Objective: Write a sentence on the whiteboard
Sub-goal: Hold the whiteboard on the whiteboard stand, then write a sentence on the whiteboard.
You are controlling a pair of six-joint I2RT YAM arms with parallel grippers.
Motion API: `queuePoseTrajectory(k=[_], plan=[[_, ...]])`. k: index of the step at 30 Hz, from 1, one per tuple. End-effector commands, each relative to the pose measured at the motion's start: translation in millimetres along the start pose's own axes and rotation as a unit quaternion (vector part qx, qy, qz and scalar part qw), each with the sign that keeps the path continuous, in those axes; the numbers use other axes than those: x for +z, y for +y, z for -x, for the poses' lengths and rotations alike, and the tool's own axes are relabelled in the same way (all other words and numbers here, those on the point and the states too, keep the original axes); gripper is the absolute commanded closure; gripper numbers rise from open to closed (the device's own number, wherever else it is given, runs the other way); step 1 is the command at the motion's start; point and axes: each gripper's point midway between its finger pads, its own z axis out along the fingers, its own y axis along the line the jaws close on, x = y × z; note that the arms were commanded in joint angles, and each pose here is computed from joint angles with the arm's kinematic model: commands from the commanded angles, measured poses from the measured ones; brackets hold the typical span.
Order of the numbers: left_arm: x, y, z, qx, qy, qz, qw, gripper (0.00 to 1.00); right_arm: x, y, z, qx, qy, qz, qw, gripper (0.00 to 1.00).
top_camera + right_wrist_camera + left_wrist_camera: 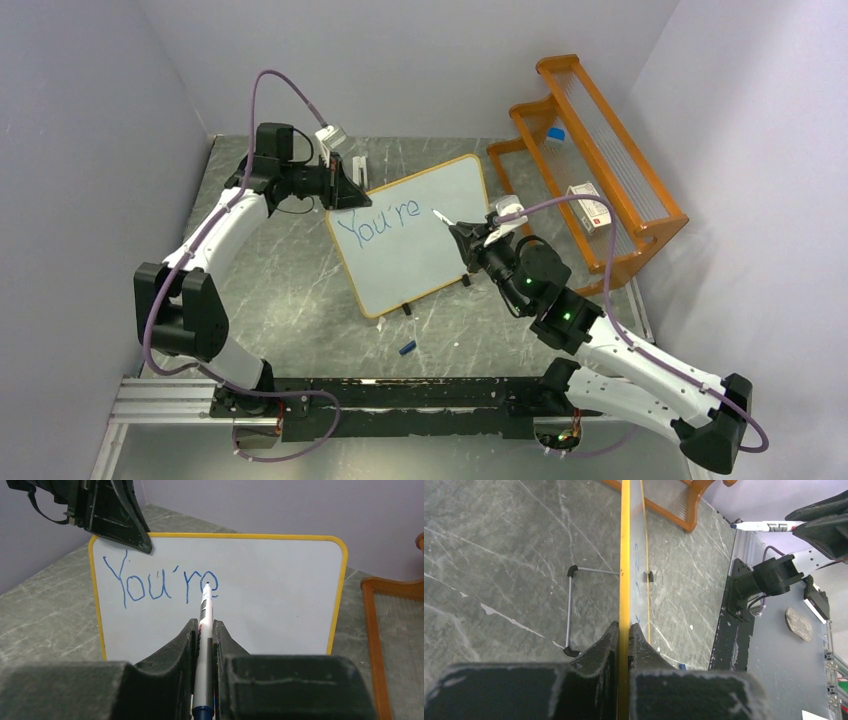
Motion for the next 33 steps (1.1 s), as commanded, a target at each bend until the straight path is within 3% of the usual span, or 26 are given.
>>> queuePoseTrajectory(k=[1, 18, 33], plan=[[-13, 8, 4, 0.026, 0.001, -0.002, 1.000, 0.95, 2, -4, 1, -0.003, -0.015, -0.010, 1.000, 1.00], [-21, 26, -10, 0.008, 0.012, 0.021, 1.000, 0.95, 5, -12, -6, -0.023, -0.032, -0.032, 0.999, 1.00], [-25, 18, -6, 0.024, 0.002, 0.021, 0.999, 0.95, 15, -13, -26, -0.021, 0.019, -0.045, 0.999, 1.00]])
